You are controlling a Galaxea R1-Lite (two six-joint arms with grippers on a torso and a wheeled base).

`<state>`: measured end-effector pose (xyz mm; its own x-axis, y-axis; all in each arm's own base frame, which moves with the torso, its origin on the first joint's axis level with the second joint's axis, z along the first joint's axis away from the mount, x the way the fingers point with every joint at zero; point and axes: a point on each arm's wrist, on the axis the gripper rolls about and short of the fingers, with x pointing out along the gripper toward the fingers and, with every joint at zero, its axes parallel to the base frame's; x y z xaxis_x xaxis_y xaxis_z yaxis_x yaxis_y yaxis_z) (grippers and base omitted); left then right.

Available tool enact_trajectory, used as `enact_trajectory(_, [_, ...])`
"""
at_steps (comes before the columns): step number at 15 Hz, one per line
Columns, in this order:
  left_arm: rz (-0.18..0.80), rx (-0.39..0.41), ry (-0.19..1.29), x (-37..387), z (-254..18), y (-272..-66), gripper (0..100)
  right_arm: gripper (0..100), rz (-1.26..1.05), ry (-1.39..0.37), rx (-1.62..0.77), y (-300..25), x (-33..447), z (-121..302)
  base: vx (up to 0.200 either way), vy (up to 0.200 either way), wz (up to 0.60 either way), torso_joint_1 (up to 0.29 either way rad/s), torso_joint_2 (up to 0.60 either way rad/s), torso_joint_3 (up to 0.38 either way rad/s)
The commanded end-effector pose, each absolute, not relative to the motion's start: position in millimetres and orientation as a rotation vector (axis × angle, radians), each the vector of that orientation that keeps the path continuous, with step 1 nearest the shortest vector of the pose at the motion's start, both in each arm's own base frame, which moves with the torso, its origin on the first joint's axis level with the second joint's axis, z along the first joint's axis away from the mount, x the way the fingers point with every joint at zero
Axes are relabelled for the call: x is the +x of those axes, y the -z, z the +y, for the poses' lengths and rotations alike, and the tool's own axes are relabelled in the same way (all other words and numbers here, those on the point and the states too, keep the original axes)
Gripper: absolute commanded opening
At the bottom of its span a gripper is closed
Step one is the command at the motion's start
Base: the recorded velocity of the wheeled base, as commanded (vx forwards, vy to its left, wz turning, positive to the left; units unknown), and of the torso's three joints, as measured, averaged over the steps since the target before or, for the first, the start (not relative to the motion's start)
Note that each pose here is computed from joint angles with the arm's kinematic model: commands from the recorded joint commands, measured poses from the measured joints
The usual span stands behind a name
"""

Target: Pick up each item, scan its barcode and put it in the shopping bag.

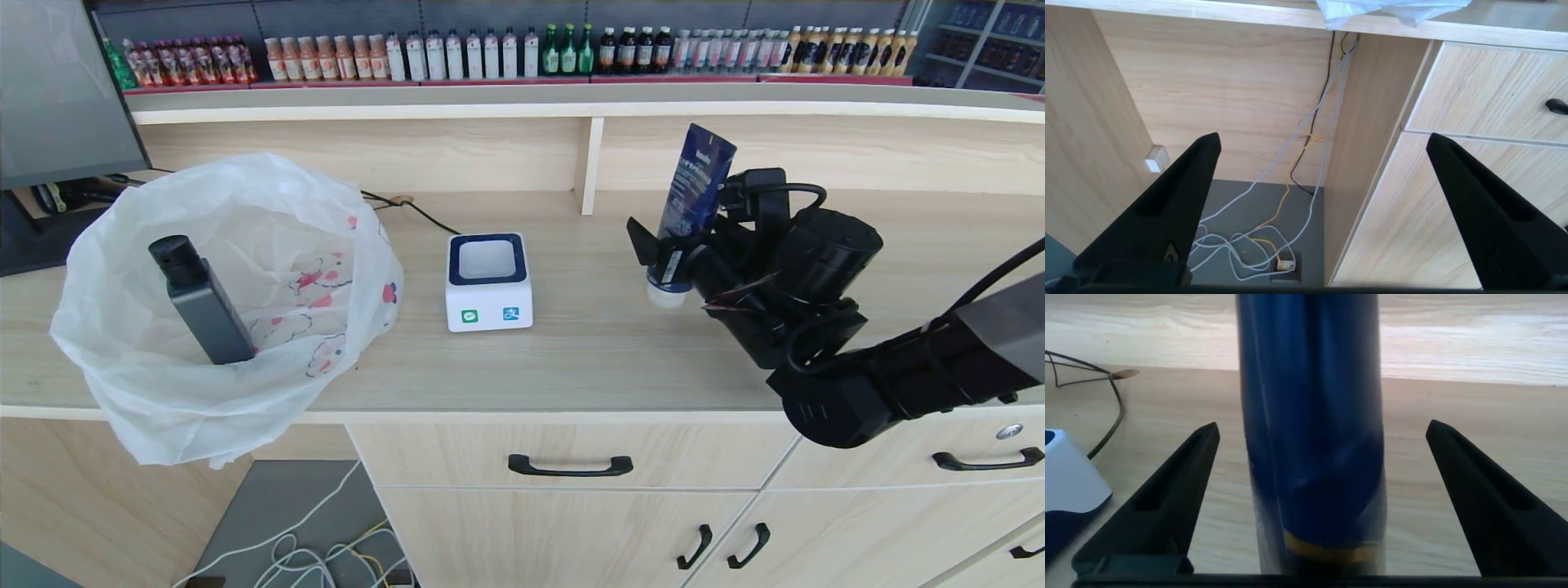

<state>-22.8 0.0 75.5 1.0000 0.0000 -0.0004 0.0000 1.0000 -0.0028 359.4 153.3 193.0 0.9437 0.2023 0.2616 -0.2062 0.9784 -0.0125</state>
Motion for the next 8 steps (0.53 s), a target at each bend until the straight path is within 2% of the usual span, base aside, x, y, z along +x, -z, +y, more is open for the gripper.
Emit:
enact_trajectory(1, [0.000, -0.003, 0.000, -22.8, 0.0, -75.5, 100, 0, -0.259, -0.203, 0.012, -190.5, 361.0, 151.9, 0.000, 0.000, 0.00, 0.000, 0.00, 0.000])
enact_trajectory(8, [0.000, -0.003, 0.002, -22.8, 0.0, -75.5, 100, 0, -0.231, -0.193, 0.032, -183.1, 358.1, 158.4, 0.000, 0.000, 0.00, 0.000, 0.00, 0.000])
